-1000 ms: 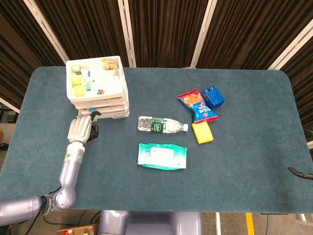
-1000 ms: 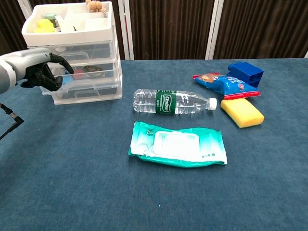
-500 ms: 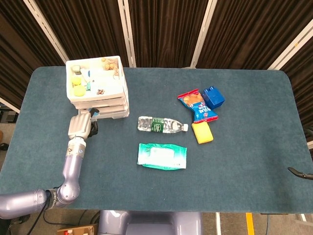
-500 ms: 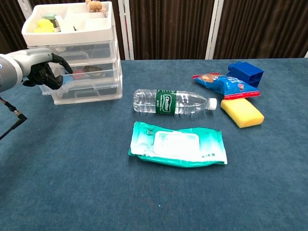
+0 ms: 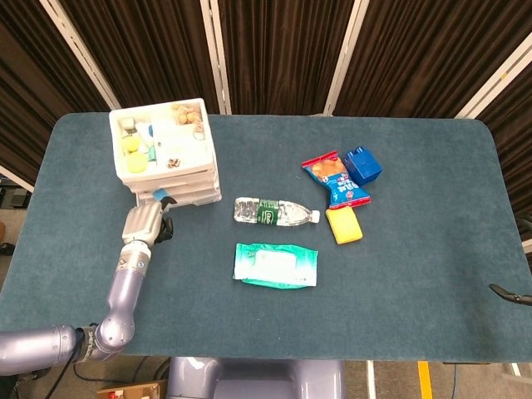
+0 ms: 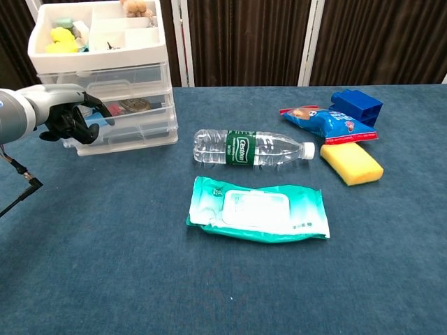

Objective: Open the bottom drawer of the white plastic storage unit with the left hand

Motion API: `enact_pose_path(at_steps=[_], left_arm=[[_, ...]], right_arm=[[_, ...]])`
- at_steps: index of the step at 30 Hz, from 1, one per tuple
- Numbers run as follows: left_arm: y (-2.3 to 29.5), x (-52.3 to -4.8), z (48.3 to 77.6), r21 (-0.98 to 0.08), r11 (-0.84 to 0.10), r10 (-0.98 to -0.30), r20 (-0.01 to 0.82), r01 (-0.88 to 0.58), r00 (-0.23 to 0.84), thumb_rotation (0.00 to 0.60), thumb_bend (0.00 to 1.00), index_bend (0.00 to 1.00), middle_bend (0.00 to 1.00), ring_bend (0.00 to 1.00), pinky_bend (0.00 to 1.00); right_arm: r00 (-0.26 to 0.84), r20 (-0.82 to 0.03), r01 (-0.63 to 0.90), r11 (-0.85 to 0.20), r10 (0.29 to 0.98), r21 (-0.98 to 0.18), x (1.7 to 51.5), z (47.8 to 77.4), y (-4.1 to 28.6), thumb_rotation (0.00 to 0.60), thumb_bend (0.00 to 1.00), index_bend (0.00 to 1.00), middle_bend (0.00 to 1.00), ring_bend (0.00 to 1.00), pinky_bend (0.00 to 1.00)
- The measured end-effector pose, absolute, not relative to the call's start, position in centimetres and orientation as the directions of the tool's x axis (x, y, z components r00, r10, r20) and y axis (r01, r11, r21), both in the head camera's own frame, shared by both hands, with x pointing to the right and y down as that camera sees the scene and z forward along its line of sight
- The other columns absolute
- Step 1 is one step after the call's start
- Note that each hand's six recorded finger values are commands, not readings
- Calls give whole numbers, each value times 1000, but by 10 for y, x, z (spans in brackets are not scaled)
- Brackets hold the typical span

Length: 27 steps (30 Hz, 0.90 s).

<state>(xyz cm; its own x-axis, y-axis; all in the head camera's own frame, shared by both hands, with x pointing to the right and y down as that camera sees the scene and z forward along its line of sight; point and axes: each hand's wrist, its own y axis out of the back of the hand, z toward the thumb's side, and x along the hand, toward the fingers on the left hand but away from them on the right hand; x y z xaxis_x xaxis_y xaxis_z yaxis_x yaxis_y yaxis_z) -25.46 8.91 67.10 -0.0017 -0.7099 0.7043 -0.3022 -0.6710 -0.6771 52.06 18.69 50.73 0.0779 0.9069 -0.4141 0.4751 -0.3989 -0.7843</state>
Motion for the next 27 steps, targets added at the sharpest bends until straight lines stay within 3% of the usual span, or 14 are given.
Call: enact_pose_path(at_steps=[27], left_arm=[[127, -246, 648, -616, -717, -680, 721, -326, 133, 600, 689, 281, 987, 947, 913]], right_arm=[[81, -413, 476, -399, 907, -784, 520, 507, 188, 600, 124, 0, 0, 0, 0]])
